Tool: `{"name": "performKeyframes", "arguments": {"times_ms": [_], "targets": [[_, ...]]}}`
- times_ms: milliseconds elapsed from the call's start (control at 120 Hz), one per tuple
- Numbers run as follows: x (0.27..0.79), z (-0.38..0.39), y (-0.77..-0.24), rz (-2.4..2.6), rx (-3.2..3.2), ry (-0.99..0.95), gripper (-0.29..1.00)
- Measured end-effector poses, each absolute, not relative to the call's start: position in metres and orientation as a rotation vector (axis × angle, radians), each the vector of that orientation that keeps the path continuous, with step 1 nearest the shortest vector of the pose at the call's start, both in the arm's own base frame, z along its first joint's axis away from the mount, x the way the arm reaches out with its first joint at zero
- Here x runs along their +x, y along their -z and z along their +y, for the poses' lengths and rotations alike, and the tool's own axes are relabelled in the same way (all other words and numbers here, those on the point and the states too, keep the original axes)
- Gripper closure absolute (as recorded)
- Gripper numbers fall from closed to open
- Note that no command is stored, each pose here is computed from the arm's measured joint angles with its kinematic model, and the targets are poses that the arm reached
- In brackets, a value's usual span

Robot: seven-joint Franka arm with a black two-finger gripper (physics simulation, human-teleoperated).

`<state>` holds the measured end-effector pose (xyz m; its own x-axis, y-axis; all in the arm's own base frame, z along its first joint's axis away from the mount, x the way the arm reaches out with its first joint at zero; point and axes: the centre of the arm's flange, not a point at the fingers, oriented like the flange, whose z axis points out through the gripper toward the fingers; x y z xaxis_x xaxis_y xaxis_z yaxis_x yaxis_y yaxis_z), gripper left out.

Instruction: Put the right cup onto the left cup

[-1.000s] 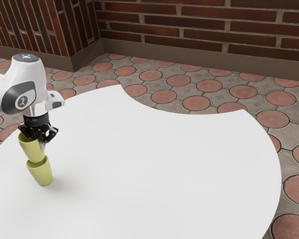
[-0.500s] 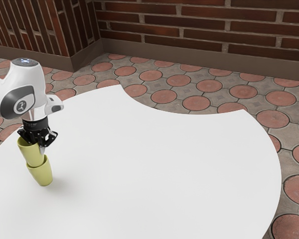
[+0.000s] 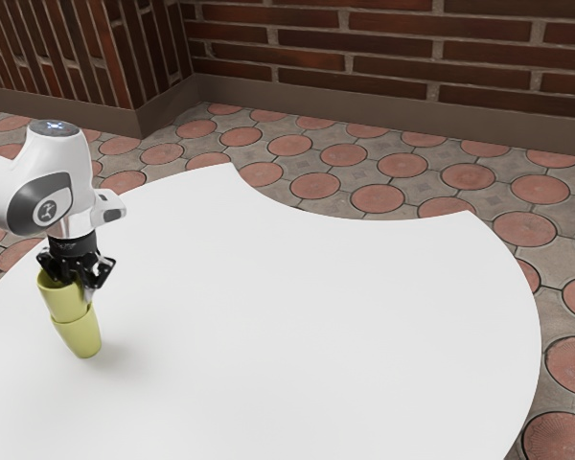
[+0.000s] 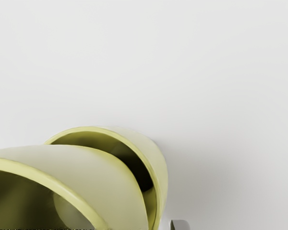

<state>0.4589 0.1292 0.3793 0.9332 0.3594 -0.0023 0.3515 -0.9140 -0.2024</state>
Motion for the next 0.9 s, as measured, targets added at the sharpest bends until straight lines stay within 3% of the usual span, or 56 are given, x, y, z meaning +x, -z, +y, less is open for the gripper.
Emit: {"name": "performKeyframes", "arguments": {"times_ms": [133,308,625,900], "targets": [[0.459,0.129,-0.379,-0.537,-2.894,-0.056,0.29],[0.459,0.129,-0.384,-0.535,-2.895,-0.046,0.13],[0.482,0.098,-0.434,-0.457,-2.9,0.068,0.03],[0.562,0.025,-0.568,-0.376,-2.981,0.218,0.01]]}}
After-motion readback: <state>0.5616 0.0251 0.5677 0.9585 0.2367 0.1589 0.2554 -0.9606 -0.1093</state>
